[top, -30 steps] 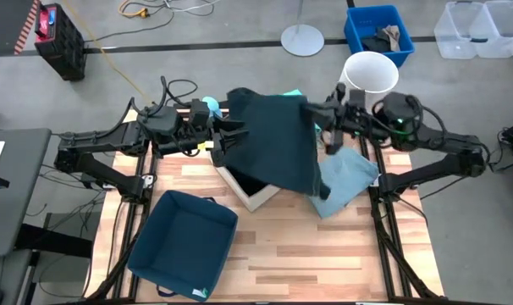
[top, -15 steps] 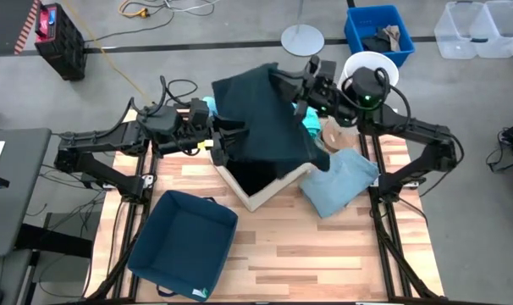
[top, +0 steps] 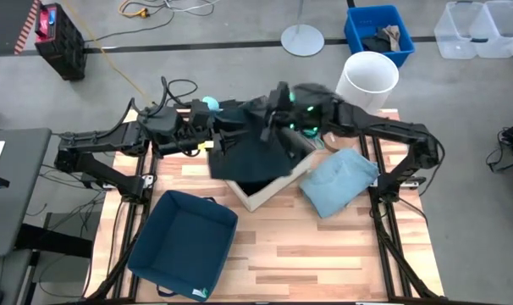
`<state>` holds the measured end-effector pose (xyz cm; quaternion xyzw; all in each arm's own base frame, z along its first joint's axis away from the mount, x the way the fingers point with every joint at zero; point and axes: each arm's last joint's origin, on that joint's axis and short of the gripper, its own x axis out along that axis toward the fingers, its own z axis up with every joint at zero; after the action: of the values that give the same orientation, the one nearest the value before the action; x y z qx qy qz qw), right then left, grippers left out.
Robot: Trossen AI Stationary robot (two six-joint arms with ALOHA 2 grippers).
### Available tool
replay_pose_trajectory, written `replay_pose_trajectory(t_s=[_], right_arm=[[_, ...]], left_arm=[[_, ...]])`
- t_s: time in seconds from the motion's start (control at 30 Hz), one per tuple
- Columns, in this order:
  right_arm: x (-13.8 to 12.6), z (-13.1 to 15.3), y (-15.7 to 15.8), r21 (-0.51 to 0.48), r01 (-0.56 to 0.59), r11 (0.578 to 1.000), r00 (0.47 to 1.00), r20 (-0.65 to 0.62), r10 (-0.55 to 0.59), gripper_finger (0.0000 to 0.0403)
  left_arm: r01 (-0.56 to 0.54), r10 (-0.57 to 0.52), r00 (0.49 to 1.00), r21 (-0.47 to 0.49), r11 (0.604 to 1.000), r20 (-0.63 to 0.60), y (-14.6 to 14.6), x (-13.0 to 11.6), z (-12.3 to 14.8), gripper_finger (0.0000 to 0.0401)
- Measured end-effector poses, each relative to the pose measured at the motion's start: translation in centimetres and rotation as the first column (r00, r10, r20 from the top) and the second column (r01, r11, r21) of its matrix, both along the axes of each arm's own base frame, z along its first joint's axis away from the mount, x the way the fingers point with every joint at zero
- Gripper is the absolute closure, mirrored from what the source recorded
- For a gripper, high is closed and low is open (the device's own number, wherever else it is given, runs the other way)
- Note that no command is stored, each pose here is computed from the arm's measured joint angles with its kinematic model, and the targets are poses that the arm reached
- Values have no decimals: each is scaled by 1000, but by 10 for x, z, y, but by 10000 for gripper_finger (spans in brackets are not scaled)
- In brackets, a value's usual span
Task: Sort clothes
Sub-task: Put the blue pants into the white laundry organizer
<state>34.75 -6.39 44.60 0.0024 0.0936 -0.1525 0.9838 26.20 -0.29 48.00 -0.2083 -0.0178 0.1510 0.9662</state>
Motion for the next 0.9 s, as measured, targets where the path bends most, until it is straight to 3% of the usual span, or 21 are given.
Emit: replay_pose_trajectory(t_s=[0.17, 0.33, 0.5, 0.63, 0.9], right_arm=[[0, -37, -7, 73, 131, 989, 948, -300, -104, 403], [2, -83, -18, 106, 228, 968, 793, -598, -121, 403], [8, -114, -25, 125, 299, 946, 668, -735, -114, 402], [13, -115, -20, 125, 278, 952, 685, -721, -105, 378], [-23, -59, -10, 141, 234, 962, 817, -565, -116, 274]], left_arm=[[4, -4, 1000, 0, 1000, 1, -1, 0, 0, 228], [2, -2, 1000, 0, 1000, 1, -1, 0, 0, 228], [2, -2, 1000, 3, 1000, 0, -1, 0, 0, 228], [0, 0, 1000, 4, 1000, -9, -1, 0, -1, 228], [-3, 1, 999, -19, 1000, -54, -1, 0, -6, 228]])
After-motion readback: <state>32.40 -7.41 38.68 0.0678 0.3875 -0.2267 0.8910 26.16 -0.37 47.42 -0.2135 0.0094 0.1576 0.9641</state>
